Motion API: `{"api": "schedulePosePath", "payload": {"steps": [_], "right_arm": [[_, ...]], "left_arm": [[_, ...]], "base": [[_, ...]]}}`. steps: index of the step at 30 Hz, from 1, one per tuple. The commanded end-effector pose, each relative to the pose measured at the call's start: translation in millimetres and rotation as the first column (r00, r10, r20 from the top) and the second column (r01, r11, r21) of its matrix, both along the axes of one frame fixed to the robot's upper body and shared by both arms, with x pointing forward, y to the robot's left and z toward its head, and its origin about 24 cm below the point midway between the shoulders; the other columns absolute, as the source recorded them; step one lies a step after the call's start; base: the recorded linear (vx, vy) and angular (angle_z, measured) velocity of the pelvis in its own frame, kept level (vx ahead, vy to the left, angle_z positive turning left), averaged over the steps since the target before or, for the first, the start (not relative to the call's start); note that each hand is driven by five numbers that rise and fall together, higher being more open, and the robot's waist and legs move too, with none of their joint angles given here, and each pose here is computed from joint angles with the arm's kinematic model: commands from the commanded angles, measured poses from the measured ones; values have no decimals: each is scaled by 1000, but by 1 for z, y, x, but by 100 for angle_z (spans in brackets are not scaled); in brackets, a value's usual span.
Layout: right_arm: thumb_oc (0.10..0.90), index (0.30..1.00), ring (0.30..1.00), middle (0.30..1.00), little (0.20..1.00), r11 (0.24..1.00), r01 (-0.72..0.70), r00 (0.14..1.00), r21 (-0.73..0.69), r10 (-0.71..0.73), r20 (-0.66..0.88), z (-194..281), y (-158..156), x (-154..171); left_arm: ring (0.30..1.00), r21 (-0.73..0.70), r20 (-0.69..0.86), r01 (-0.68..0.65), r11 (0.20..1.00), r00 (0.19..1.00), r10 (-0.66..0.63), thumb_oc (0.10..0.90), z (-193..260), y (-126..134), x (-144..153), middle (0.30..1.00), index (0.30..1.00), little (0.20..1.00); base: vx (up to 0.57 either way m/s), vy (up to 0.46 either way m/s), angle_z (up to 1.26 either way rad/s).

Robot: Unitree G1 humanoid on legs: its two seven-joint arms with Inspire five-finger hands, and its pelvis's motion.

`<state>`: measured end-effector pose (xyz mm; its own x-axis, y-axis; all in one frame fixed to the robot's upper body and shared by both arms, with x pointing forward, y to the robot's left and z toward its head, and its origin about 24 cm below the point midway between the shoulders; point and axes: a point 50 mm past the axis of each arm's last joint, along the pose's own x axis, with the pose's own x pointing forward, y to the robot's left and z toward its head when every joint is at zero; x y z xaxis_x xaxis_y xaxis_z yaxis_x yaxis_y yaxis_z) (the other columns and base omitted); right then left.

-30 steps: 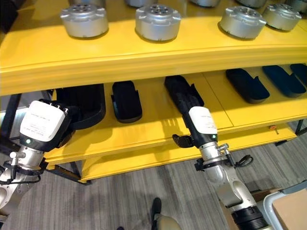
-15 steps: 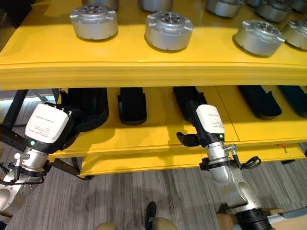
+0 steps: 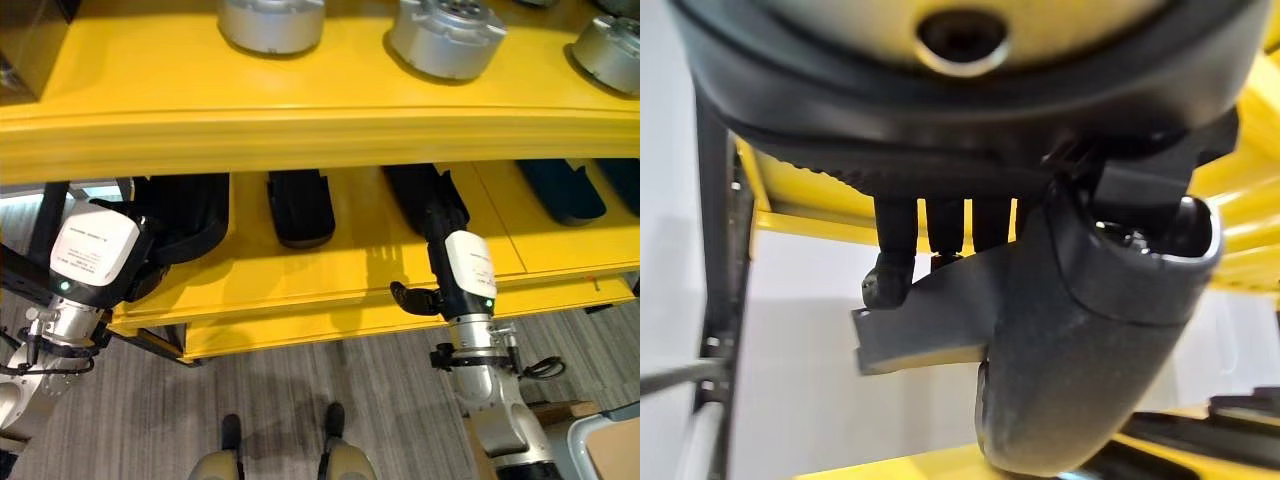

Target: Move parts from the plastic box to the shelf.

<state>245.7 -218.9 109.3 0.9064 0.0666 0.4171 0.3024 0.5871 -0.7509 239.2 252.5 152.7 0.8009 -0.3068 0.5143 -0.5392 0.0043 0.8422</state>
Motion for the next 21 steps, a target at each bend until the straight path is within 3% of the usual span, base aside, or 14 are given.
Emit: {"api": "schedulePosePath", "payload": {"steps": [1,9,21], "right_arm": [[900,1000,1000,1000,1000,999,-44,957,-29,51,287,60,6,7],[900,1000,1000,1000,1000,998,-58,960,-39,66,270,57,9,6],[900,1000,1000,1000,1000,997,-78,965,-7,77,252,54,12,7]], "left_arm": [[300,-24,311,102,995,946,-89,400,59,-11,-5,300,300,300],[300,-18,305,79,997,950,-70,400,57,-13,-2,300,300,300],[300,-42,82,-95,995,992,98,400,3,6,18,300,300,300]], "base": [[49,23,-9],[41,0,-11],[10,-8,-4]]}}
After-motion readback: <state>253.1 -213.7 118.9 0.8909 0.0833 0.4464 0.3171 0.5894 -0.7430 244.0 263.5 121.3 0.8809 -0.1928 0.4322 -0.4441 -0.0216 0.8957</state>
